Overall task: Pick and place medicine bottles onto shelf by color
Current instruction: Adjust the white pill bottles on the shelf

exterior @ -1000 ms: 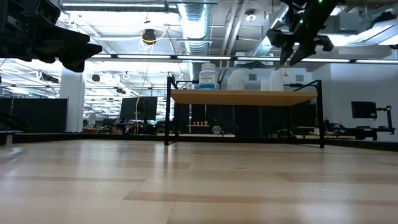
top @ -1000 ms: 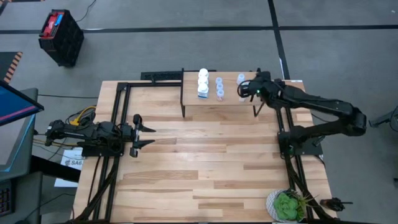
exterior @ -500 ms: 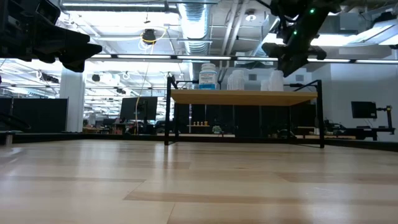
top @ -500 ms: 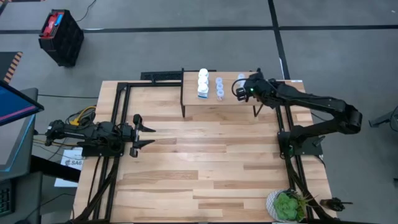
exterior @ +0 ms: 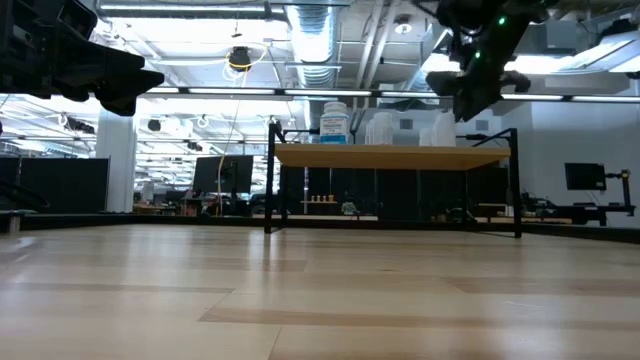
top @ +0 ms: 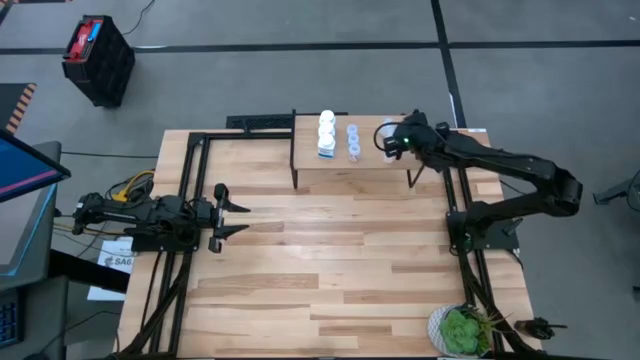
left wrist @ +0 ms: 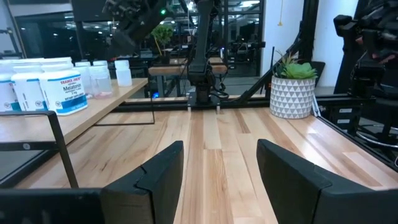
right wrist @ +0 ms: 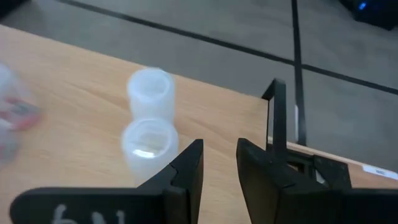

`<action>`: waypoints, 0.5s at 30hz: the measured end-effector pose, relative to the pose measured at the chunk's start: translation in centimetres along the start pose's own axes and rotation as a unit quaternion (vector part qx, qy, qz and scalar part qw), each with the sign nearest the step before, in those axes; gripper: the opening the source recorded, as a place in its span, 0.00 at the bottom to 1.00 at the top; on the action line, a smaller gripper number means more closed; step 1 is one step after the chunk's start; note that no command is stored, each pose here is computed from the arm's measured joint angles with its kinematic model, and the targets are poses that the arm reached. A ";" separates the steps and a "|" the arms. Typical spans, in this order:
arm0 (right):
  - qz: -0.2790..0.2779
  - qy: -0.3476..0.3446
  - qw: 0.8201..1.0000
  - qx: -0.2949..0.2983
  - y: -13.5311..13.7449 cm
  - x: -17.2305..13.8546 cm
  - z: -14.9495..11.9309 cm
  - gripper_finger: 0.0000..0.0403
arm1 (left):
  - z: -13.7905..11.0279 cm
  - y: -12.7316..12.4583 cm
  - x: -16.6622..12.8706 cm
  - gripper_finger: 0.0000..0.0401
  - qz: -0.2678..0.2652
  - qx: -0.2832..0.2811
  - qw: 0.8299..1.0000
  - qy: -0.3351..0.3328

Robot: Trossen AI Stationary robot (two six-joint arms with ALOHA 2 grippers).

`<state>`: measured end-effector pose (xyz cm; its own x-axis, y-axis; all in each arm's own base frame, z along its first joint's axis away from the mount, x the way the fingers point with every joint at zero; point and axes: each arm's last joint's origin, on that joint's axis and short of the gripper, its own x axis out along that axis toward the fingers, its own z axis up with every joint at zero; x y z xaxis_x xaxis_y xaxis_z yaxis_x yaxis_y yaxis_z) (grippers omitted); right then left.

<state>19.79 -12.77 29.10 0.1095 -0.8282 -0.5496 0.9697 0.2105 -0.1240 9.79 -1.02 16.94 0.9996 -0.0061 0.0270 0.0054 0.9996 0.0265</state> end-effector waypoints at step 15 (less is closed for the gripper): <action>0.007 0.005 1.000 -0.011 0.9 1.6 0.1 0.29 | 0.0 0.0 0.0 0.48 0.000 0.000 1.000 0.000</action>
<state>20.86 -13.92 28.20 0.1202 -0.8206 -0.5587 0.9629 0.2333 -0.1354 9.79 -1.03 16.93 0.9996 -0.0063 0.0270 0.0056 0.9996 0.0262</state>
